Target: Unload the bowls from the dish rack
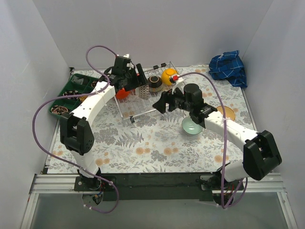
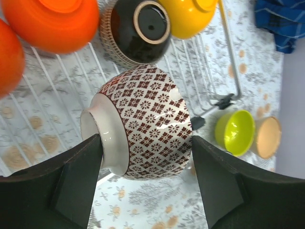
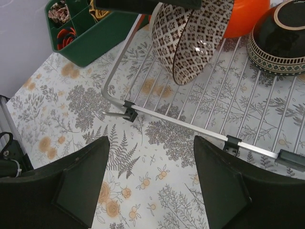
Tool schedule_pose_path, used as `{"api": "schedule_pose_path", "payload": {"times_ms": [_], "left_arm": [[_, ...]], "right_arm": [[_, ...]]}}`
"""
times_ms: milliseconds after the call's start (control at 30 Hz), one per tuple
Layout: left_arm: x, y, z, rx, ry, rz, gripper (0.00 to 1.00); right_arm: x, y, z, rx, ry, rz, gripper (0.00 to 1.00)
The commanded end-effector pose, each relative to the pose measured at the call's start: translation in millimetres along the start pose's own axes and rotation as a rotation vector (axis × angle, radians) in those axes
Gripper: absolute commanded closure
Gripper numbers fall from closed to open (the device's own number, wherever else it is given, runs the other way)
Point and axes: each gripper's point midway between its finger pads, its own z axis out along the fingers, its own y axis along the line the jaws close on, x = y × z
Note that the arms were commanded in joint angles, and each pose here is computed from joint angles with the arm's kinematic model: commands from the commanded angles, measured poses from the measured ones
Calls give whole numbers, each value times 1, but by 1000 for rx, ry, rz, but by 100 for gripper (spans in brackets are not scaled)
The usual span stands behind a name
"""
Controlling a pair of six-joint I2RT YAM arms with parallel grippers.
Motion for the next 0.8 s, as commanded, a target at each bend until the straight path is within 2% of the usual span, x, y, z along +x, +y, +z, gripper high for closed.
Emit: {"api": "schedule_pose_path", "payload": {"times_ms": [0, 233, 467, 567, 600, 667, 700, 767], "left_arm": [[-27, -58, -56, 284, -64, -76, 100], [-11, -77, -75, 437, -20, -162, 100], [6, -89, -89, 551, 33, -221, 100], [10, -90, -93, 574, 37, -237, 100], [12, -89, -94, 577, 40, -238, 100], [16, -88, -94, 580, 48, -238, 100], [17, -87, -96, 583, 46, -238, 100], [19, -85, -97, 582, 38, -232, 98]], "right_arm": [[-48, 16, 10, -83, -108, -40, 21], [-64, 19, 23, -108, -121, -63, 21], [-60, 19, 34, -137, -91, -56, 25], [-62, 26, 33, -173, -87, -64, 38], [-64, 29, 32, -186, -88, -69, 51], [-63, 37, 28, -222, -75, -86, 67], [-62, 38, 26, -226, -66, -87, 82], [-57, 39, 19, -224, -41, -96, 93]]}}
